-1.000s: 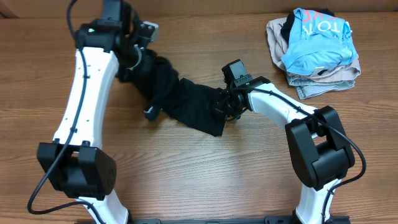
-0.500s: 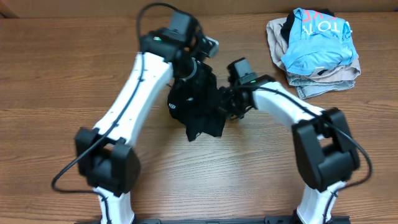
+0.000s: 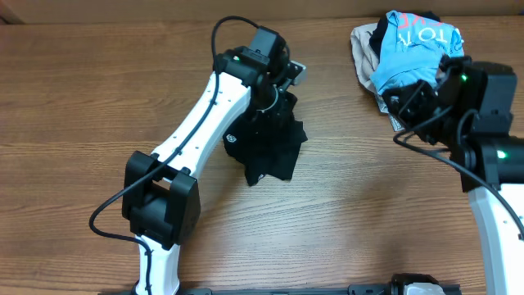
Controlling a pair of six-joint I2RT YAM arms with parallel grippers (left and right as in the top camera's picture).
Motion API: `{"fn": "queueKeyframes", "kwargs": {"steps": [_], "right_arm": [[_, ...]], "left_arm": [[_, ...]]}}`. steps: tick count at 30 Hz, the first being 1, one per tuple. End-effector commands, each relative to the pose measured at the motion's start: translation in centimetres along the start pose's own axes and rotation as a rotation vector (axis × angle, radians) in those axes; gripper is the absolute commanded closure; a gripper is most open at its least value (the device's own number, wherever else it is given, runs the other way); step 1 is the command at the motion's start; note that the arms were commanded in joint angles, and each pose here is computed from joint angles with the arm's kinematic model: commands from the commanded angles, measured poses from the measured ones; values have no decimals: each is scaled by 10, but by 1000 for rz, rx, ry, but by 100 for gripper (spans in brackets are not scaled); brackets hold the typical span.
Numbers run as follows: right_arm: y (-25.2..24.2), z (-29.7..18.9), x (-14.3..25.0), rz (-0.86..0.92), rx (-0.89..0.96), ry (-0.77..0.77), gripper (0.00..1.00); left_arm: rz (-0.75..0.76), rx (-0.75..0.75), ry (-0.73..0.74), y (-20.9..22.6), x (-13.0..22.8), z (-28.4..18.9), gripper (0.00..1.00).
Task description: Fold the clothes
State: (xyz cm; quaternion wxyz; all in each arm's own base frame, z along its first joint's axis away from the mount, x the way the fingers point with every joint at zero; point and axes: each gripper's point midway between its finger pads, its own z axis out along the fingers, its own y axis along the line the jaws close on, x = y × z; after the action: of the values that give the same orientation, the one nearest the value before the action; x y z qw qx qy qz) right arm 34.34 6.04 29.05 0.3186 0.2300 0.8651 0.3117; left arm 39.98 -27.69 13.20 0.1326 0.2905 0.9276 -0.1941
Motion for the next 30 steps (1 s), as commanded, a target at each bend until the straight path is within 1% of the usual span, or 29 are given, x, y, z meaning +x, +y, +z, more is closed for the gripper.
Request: {"fn": "queueKeyframes", "kwargs": {"steps": [1, 3, 7, 8, 9, 10, 13, 15, 16, 19, 23, 25, 27, 28, 30], "right_arm": [[-18, 5, 1, -15, 76, 8, 96], [-26, 6, 3, -6, 111, 19, 96], [-32, 7, 2, -2, 139, 12, 96], [-33, 6, 1, -3, 144, 7, 95], [-34, 6, 0, -8, 145, 3, 94], [-34, 6, -1, -12, 147, 0, 93], [-39, 3, -6, -2, 154, -12, 92], [-39, 3, -8, -7, 154, -17, 93], [-38, 3, -8, -26, 149, -17, 93], [-37, 3, -8, -43, 144, -16, 92], [-31, 8, -1, -104, 122, 19, 87], [-25, 16, 5, -149, 109, 44, 81], [-15, 30, 12, -206, 82, 71, 75], [-6, 40, 17, -254, 57, 88, 70], [11, 61, 27, -340, 13, 115, 57]], "left_arm": [[8, 47, -2, -16, -2, 5, 96], [8, 59, 15, -21, 2, 5, 96], [3, 138, 75, -42, 17, 6, 96], [2, 156, 96, -48, 22, 6, 91], [7, 163, 114, -53, 26, 7, 81], [11, 165, 132, -58, 30, 7, 74], [35, 166, 163, -67, 38, 9, 40], [32, 145, 146, -65, 33, 9, 25], [28, 139, 125, -62, 27, 5, 20], [-8, 120, 9, -46, -9, -30, 11], [-72, 65, -237, -8, -67, -116, 0], [-106, 24, -370, 17, -87, -166, 0], [-135, -18, -470, 41, -95, -206, 0], [-150, -38, -506, 53, -96, -222, 0], [-182, -77, -557, 77, -93, -249, 0]]}}
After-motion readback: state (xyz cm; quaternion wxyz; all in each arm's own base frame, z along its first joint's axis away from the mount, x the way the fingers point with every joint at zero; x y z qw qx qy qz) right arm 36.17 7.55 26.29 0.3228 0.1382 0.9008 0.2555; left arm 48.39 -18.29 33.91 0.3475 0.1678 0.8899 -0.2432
